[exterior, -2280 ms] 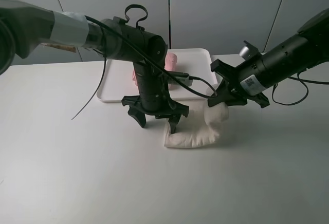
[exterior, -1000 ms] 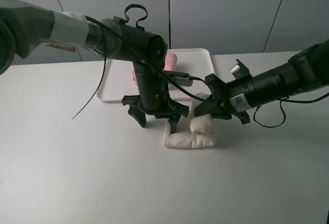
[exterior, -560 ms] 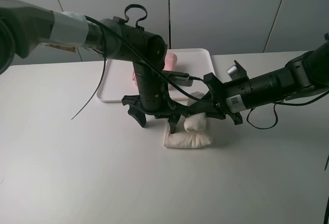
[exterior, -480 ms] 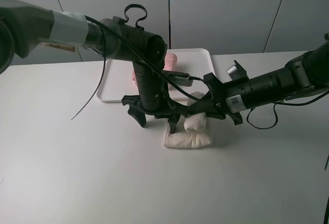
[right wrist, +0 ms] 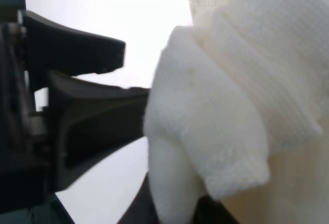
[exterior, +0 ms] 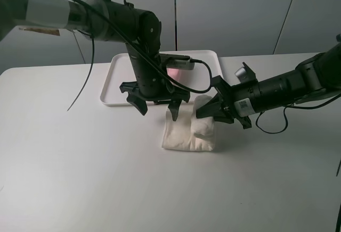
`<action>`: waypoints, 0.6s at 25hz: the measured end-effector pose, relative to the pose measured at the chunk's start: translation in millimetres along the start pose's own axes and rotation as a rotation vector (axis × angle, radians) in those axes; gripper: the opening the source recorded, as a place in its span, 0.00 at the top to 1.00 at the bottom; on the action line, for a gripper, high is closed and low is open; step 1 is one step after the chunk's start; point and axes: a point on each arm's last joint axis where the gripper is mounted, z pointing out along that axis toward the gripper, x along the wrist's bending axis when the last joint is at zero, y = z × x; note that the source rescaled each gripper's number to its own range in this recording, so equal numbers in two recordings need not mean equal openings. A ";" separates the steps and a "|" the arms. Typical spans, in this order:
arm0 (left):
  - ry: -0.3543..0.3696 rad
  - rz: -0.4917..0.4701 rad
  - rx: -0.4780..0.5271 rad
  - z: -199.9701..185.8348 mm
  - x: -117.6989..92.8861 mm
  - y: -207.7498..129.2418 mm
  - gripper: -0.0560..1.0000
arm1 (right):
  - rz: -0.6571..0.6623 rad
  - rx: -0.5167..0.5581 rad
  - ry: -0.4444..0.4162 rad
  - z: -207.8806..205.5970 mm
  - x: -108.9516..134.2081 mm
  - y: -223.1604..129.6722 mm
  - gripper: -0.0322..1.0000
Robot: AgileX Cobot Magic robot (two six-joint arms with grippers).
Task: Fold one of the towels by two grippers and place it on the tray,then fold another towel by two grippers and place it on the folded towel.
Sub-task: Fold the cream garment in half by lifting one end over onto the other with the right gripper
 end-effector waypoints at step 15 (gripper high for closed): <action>-0.030 0.073 -0.076 -51.0 -8.6 21.9 0.01 | 0.026 -0.043 -0.005 -0.1 -0.5 3.9 0.64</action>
